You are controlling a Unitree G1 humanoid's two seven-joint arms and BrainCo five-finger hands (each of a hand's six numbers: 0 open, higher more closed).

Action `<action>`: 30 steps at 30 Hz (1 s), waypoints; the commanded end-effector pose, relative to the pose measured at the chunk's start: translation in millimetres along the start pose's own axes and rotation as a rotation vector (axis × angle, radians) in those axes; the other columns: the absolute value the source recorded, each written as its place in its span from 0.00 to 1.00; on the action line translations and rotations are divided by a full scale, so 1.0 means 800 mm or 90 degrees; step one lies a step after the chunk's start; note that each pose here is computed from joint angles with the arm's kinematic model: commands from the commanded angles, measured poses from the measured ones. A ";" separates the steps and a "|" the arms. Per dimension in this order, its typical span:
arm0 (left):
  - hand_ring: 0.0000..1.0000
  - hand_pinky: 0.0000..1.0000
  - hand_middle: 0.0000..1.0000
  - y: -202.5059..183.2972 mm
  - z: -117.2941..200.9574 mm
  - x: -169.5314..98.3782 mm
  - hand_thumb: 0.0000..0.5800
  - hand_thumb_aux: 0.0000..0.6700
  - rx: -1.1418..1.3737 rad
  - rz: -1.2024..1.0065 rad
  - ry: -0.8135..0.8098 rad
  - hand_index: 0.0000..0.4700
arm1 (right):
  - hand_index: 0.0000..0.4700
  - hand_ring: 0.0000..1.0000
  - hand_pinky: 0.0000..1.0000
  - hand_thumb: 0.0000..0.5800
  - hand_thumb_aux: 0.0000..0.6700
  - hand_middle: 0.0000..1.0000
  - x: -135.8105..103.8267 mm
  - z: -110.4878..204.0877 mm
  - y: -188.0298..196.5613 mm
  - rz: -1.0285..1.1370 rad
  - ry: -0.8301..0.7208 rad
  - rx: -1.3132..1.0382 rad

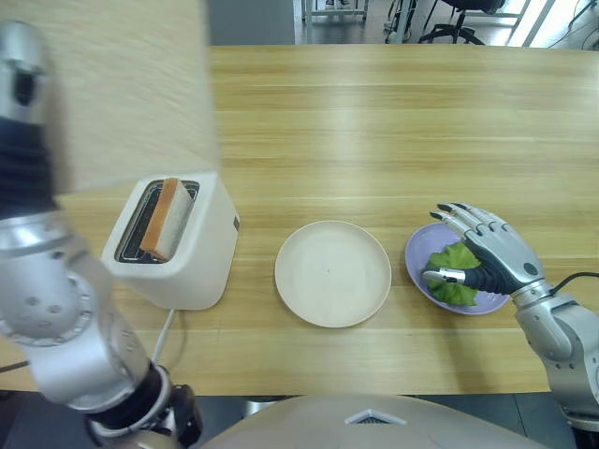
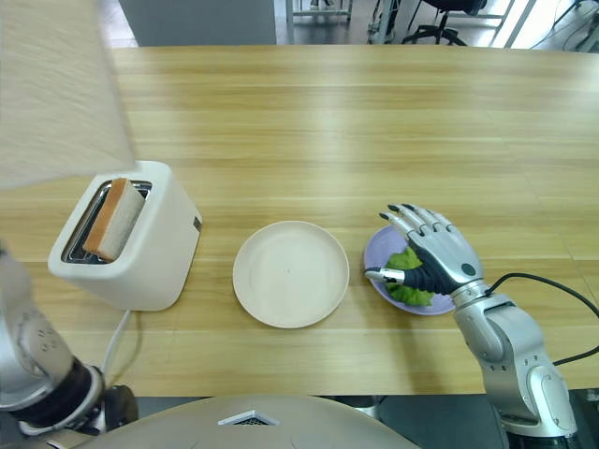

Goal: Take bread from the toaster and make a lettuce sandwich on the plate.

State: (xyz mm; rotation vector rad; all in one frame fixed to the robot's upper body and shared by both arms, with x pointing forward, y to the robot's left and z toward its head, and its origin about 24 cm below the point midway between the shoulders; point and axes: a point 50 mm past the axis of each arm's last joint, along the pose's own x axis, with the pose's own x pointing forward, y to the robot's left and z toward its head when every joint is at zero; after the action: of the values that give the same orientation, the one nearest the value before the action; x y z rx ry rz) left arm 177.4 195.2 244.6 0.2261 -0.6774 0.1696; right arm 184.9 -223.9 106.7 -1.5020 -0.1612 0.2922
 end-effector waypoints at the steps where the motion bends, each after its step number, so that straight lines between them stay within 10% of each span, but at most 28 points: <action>1: 0.91 0.91 0.91 -0.068 -0.029 -0.031 1.00 1.00 -0.101 -0.131 0.142 0.98 | 0.00 0.00 0.00 0.00 0.00 0.00 0.001 -0.021 0.004 0.030 0.039 -0.093; 16: 0.85 0.85 0.85 -0.166 -0.139 -0.178 1.00 1.00 -0.056 -0.258 0.487 0.98 | 0.00 0.00 0.00 0.00 0.00 0.00 0.000 -0.056 0.034 0.109 0.070 -0.168; 30: 0.67 0.67 0.67 -0.178 -0.194 -0.199 1.00 1.00 -0.005 -0.170 0.527 0.98 | 0.00 0.00 0.00 0.00 0.00 0.00 0.003 -0.061 0.054 0.144 0.067 -0.165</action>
State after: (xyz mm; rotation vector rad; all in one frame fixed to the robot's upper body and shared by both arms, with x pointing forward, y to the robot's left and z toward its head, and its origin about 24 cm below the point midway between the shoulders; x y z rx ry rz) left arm 180.0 86.1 7.3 0.1975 0.1823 -0.0212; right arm 195.9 -266.2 64.1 -1.7811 0.0445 0.3625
